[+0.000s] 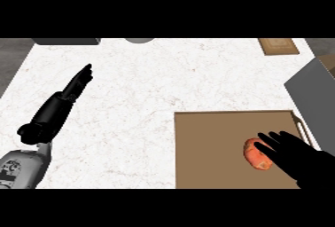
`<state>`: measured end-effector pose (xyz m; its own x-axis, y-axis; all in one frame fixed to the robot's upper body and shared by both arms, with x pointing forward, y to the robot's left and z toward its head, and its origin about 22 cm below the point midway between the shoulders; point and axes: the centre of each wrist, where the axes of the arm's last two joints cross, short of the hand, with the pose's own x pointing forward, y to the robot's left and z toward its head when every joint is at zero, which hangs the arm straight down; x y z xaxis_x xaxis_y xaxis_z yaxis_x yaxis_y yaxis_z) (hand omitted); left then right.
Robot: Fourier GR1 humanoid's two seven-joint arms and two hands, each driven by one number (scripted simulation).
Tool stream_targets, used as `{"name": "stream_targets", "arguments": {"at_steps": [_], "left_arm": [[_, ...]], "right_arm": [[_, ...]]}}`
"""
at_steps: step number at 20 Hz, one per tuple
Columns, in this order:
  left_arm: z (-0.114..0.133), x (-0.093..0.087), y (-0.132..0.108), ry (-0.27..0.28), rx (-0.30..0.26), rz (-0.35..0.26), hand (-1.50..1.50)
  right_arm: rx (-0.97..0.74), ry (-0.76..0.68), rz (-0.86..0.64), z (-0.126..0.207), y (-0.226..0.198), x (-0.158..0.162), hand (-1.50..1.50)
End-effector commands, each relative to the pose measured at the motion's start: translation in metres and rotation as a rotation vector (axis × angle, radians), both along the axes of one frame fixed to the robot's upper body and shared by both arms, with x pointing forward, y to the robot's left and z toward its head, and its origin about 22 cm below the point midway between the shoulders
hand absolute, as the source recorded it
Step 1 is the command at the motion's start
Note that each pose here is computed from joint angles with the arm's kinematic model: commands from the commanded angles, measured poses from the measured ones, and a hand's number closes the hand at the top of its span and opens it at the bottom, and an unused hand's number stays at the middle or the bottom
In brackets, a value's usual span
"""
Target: Pick the squash from the tray and place it in the cardboard box
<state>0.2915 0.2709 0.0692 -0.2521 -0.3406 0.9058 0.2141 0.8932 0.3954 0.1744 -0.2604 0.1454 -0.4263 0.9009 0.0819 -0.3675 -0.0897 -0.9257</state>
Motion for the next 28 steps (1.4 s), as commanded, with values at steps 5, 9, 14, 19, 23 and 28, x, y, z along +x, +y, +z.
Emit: {"name": "stream_targets", "arguments": {"at_steps": [5, 9, 14, 19, 23, 28], "left_arm": [[-0.012, -0.004, -0.004, 0.020, 0.017, 0.002, 0.00], [-0.010, 0.004, -0.015, 0.021, -0.008, 0.001, 0.00], [-0.004, 0.003, 0.012, 0.000, 0.008, 0.005, 0.00], [-0.002, 0.001, 0.000, 0.016, -0.004, -0.012, 0.00], [-0.001, 0.013, -0.019, 0.000, 0.003, 0.017, 0.00], [-0.005, -0.007, -0.010, -0.009, 0.001, -0.003, 0.00]], "right_arm": [[-0.018, -0.046, -0.041, -0.031, 0.026, 0.011, -1.50], [-0.062, -0.045, -0.033, -0.041, 0.011, 0.017, -1.50], [-0.116, -0.050, -0.063, -0.050, 0.002, 0.019, -1.50], [-0.100, -0.045, -0.053, -0.056, 0.010, 0.052, -1.50], [-0.075, -0.012, -0.027, -0.078, -0.002, 0.024, -1.50], [-0.089, 0.001, -0.061, -0.097, 0.010, 0.037, -1.50]]}}
